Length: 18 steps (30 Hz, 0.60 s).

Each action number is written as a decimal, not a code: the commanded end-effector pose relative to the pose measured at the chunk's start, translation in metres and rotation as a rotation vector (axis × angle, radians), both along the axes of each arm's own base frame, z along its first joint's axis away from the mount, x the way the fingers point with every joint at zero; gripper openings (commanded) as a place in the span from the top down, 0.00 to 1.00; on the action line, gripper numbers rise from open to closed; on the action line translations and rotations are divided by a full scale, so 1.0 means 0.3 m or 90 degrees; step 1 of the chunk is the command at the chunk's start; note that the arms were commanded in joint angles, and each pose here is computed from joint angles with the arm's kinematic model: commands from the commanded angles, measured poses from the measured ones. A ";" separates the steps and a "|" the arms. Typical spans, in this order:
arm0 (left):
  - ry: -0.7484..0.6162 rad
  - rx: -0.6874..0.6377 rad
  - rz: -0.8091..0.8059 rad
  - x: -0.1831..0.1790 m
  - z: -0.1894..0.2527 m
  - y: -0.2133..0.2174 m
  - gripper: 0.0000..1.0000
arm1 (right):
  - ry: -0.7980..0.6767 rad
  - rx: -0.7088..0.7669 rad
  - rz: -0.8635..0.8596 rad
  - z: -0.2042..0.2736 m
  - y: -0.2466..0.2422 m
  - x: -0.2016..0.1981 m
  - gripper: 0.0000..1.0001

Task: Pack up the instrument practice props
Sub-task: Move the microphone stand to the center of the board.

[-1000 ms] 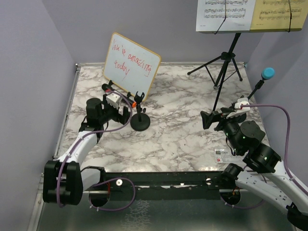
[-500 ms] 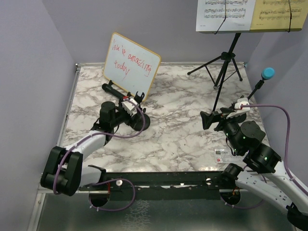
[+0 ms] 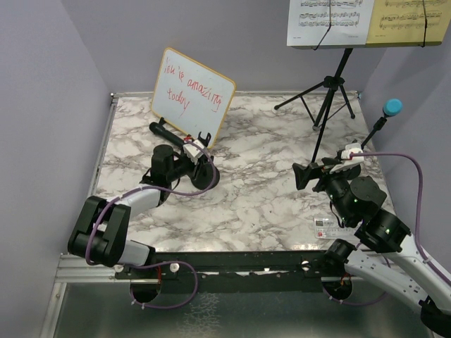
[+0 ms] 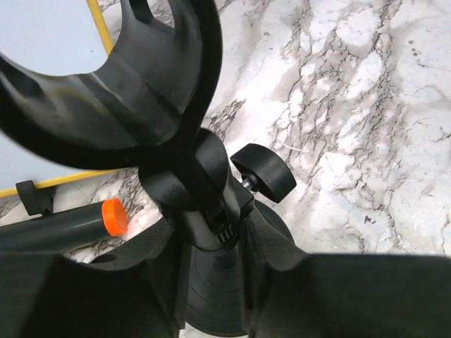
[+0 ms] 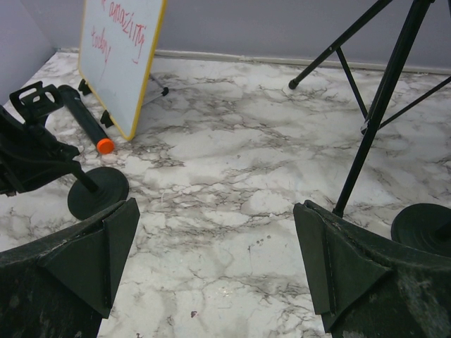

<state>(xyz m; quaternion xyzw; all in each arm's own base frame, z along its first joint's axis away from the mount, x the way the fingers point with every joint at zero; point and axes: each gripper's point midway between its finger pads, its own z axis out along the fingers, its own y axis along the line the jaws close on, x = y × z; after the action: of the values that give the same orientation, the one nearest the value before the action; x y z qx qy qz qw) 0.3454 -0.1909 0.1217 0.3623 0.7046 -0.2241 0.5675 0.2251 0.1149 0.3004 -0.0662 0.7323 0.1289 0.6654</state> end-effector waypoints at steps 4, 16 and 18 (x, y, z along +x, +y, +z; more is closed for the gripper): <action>-0.037 -0.027 -0.027 -0.012 0.068 -0.025 0.92 | -0.003 -0.010 -0.009 -0.009 -0.006 0.006 0.00; -0.034 0.064 0.194 -0.010 0.113 0.231 1.00 | -0.003 -0.005 -0.006 -0.007 -0.005 0.004 0.00; -0.042 0.063 0.264 0.027 0.135 0.321 1.00 | -0.004 -0.004 -0.004 -0.005 -0.003 0.002 0.00</action>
<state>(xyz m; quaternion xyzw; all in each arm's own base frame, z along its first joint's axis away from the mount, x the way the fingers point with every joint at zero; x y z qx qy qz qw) 0.3258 -0.1504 0.1347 0.3204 0.7438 -0.1563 0.5654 0.2254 0.1147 0.2999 -0.0658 0.7329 0.1276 0.6650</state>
